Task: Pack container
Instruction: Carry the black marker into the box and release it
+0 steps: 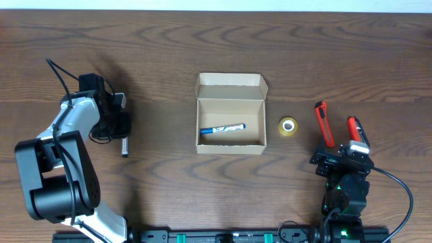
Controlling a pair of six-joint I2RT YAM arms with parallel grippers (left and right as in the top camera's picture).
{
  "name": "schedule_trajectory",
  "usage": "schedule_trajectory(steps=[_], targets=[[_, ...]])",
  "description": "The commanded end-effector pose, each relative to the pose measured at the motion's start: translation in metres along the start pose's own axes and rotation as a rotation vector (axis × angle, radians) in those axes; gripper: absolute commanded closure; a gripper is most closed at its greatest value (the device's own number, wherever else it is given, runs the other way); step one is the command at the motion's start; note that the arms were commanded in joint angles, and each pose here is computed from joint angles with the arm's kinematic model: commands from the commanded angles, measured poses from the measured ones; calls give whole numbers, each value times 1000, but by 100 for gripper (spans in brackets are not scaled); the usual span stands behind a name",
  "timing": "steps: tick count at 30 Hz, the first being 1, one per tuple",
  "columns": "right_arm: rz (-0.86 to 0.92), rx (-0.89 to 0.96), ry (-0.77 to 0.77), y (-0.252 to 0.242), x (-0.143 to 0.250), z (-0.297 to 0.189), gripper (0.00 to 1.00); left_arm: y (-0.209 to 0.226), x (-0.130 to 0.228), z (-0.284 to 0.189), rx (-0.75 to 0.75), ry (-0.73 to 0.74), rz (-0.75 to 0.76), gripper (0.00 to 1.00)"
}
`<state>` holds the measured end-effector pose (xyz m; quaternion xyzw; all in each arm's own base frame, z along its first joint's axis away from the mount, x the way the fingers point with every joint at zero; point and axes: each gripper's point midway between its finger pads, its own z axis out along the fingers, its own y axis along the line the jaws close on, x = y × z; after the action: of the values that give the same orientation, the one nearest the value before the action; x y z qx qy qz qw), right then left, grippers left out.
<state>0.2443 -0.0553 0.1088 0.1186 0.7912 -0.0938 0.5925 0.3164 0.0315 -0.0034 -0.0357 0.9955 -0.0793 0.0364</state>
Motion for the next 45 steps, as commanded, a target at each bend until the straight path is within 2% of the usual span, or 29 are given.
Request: schedule_trajectory(steps=[1, 5, 9, 14, 16, 18, 25, 29, 35, 45], targets=[[16, 11, 2, -3, -1, 0, 1, -28, -6, -6, 162, -12, -39, 94], [16, 13, -1, -3, -2, 0, 1, -57, -31, -49, 234, -132, 28, 94], [16, 13, -1, -3, -2, 0, 1, -93, -52, -106, 199, -258, 216, 94], [16, 13, -1, -3, -2, 0, 1, -170, -64, -182, 180, -429, 599, 94], [16, 13, -1, -3, -2, 0, 1, -209, -56, -207, 178, -470, 827, 94], [16, 13, -1, -3, -2, 0, 1, -230, -48, -214, 147, -479, 958, 94], [16, 13, -1, -3, -2, 0, 1, -294, 3, -190, 118, -405, 1436, 94], [17, 12, -1, -3, -2, 0, 1, -317, 19, -163, 102, -343, 1610, 94], [17, 12, -1, -3, -2, 0, 1, -328, 18, -114, 53, -229, 1667, 94], [17, 11, -2, -3, -2, 0, 1, -312, 16, -39, 43, -20, 1659, 94]])
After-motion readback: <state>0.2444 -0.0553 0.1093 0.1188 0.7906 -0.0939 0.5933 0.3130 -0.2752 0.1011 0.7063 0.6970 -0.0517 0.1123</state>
